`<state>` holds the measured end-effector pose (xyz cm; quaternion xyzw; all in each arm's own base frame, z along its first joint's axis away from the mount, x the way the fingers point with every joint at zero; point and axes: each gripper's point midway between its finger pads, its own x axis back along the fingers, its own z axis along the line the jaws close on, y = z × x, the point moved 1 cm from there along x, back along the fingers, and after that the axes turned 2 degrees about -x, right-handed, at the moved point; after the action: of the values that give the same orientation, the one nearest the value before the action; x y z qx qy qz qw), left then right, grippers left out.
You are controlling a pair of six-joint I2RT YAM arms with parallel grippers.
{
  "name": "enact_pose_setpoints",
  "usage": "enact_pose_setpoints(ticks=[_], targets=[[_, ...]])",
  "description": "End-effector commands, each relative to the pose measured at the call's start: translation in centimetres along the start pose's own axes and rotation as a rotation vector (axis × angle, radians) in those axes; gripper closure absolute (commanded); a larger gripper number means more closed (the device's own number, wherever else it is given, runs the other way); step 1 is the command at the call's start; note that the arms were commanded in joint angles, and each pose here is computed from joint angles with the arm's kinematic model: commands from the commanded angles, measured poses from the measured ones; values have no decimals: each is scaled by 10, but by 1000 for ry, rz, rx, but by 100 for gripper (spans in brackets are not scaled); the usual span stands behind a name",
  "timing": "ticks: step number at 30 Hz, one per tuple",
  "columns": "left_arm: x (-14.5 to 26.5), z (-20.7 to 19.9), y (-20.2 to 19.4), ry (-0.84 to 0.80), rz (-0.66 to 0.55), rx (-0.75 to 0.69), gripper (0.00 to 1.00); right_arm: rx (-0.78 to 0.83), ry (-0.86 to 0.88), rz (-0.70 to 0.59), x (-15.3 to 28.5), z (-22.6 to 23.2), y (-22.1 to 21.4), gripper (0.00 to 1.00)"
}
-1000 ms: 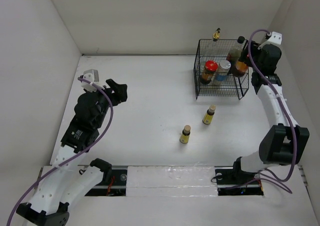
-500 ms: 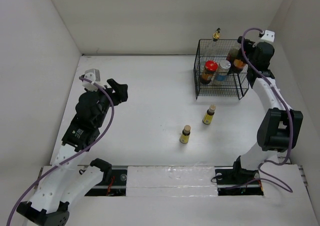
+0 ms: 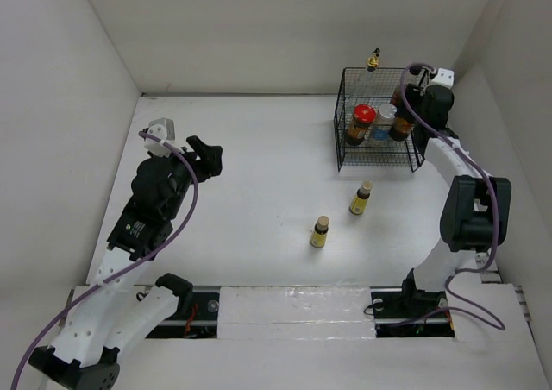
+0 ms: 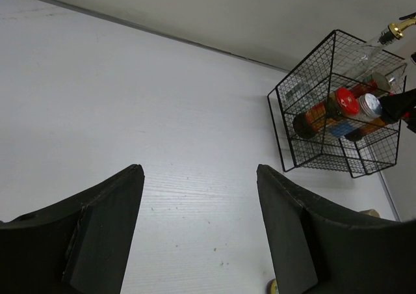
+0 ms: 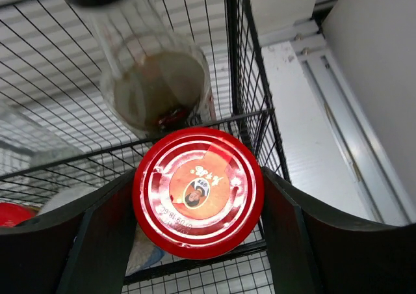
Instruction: Organize the condiment bottles
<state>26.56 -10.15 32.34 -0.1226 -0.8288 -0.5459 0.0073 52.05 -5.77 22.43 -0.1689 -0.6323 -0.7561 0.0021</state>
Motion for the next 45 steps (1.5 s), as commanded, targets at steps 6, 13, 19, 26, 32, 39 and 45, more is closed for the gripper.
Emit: enact_pose_setpoints(ticks=[6, 13, 19, 26, 32, 39, 45], targets=[[3, -9, 17, -43, -62, -6, 34, -47, 7, -193, 3, 19, 51, 20], [3, -11, 17, -51, -58, -7, 34, -65, -10, -229, 24, 16, 77, 0], [3, -12, 16, -59, -54, -7, 34, -104, 57, -320, 81, 39, 113, 27], [3, -10, 17, -45, -61, -6, 34, -270, 344, -189, 177, 123, 14, 81], [2, -10, 12, -50, -49, -9, 34, -108, 339, 59, 224, 112, -69, 8], [5, -11, 14, -63, -54, -7, 34, -72, 293, 195, 234, 99, -120, 6], [3, -12, 11, -67, -39, -10, 36, -29, 241, 284, 216, 103, -142, 21]])
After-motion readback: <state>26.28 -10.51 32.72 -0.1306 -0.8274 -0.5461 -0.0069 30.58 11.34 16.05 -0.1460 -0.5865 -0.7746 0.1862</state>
